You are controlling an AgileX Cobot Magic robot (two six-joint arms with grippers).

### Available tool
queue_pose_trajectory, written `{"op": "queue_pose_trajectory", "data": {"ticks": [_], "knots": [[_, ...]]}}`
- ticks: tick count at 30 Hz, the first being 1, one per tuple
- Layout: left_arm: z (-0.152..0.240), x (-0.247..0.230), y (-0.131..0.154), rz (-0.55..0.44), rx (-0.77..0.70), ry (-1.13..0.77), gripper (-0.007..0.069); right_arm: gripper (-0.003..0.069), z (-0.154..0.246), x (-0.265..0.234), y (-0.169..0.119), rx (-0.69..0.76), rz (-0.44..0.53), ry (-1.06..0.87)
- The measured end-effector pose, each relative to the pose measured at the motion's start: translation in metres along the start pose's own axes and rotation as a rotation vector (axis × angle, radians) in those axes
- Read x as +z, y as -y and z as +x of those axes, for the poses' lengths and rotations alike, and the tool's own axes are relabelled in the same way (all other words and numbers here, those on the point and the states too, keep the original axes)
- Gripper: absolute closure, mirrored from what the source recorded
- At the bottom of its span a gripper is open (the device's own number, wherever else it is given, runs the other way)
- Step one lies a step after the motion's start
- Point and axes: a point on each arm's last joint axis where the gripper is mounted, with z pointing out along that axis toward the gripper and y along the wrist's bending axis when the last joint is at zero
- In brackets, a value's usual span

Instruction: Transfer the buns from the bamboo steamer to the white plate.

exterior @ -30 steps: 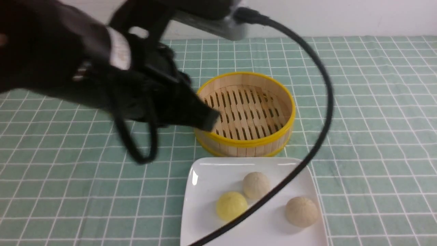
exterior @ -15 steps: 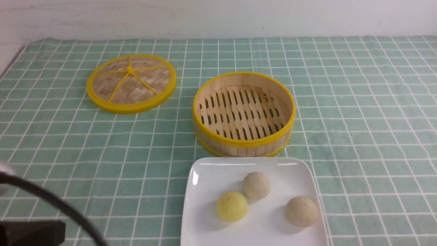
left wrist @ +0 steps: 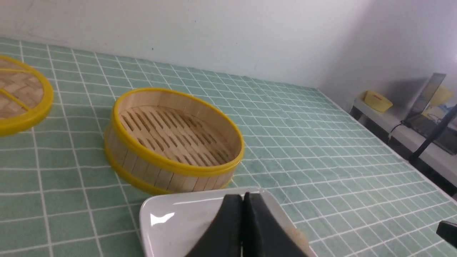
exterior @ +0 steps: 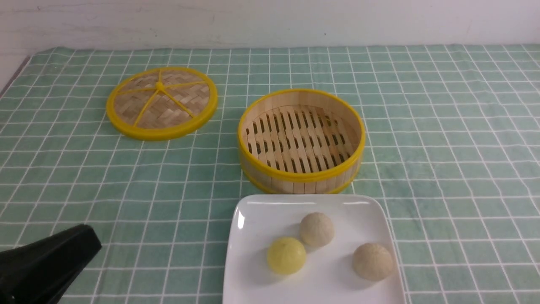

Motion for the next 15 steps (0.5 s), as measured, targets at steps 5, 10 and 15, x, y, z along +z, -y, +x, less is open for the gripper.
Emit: {"op": "queue_pose_trajectory", "data": {"ticks": [5,10,15], "knots": [[0.007,0.002,-0.004,-0.024,0.003,-0.036,0.0598,0.0633,0.0,0.0,0.0,0.0,0.0,0.0],[0.014,0.002,-0.008,-0.066,-0.001,-0.091,0.0592,0.0625,0.0,0.0,0.0,0.0,0.0,0.0],[0.027,0.002,-0.02,-0.175,-0.005,-0.164,0.0588,0.0619,0.0,0.0,0.0,0.003,-0.001,0.0]]}}
